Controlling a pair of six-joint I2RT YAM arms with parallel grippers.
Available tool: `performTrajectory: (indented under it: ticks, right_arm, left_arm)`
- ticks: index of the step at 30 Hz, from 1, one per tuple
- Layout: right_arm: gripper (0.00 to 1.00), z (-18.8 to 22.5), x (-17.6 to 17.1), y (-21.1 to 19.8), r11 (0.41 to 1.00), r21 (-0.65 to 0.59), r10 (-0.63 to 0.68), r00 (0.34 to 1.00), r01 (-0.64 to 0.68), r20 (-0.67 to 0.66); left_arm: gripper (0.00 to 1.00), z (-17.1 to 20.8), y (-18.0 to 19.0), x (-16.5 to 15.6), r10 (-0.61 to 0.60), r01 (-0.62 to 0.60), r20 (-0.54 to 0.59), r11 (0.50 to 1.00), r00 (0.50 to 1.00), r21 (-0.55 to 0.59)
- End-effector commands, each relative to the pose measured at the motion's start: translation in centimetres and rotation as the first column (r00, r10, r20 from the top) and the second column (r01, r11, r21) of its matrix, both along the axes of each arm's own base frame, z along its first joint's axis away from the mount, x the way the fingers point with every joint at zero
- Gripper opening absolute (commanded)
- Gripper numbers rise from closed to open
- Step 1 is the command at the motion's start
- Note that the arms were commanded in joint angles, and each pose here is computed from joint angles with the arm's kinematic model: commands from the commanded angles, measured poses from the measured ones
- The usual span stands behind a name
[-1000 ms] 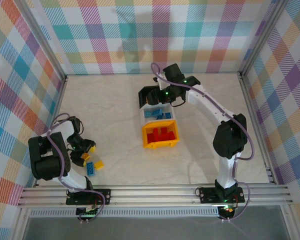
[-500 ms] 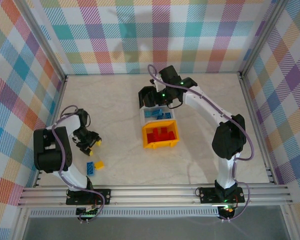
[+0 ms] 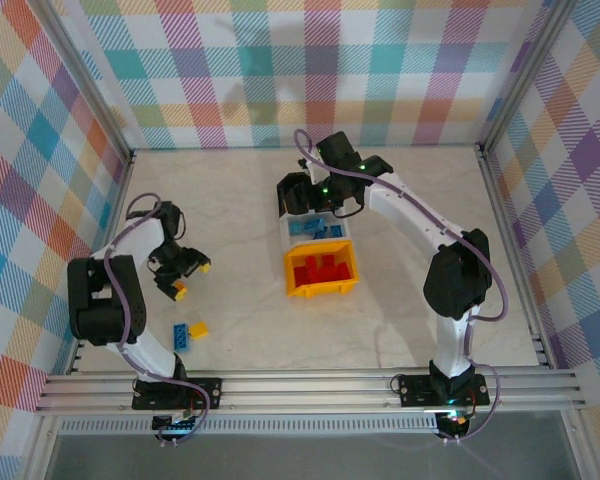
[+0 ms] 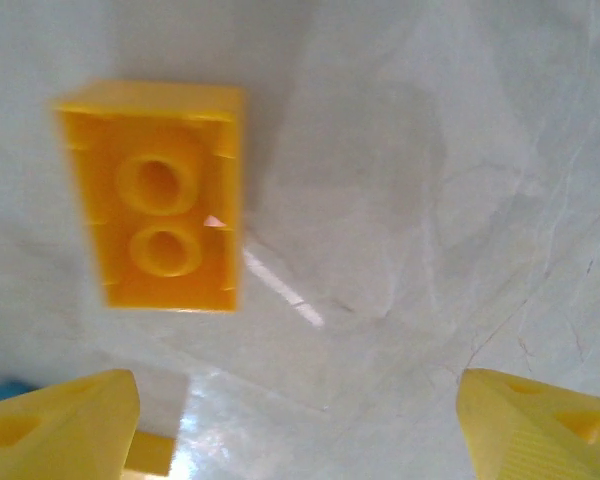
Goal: Sort the legos into containers by color
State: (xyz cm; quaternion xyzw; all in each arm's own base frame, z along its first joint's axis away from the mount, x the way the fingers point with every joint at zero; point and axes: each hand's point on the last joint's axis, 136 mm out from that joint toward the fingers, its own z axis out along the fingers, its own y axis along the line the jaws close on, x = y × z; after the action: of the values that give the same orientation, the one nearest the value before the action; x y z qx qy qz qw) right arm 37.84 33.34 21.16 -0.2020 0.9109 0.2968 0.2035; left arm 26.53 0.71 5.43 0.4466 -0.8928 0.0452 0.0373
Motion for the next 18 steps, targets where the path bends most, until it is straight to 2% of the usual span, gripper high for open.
performTrajectory:
  ticks: [1, 6, 14, 18]
  right_arm:
    - [0.65, 0.3, -0.4, 1.4, 0.999, 0.051, 0.016, 1.000, -0.015, -0.026]
    - [0.66, 0.4, -0.2, 2.3, 0.998, 0.050, 0.033, 0.999, -0.031, -0.033]
    - [0.66, 0.8, -0.2, 2.0, 0.999, 0.025, 0.043, 0.999, -0.043, -0.022]
    - [0.66, 0.8, -0.1, 2.0, 0.999, 0.020, 0.042, 0.999, -0.041, -0.020]
  left_arm:
    - [0.85, 1.3, 2.4, -2.0, -0.013, 0.015, -0.045, 0.999, 0.999, 0.045]
    - [0.86, 0.5, 3.7, -1.1, -0.004, 0.006, -0.056, 0.999, 0.998, 0.046]
    - [0.86, -2.4, 3.1, 0.7, 0.019, -0.020, -0.088, 1.000, 0.996, -0.005]
    - [0.79, -3.5, 3.2, 0.2, 0.017, -0.018, -0.122, 1.000, 0.992, -0.005]
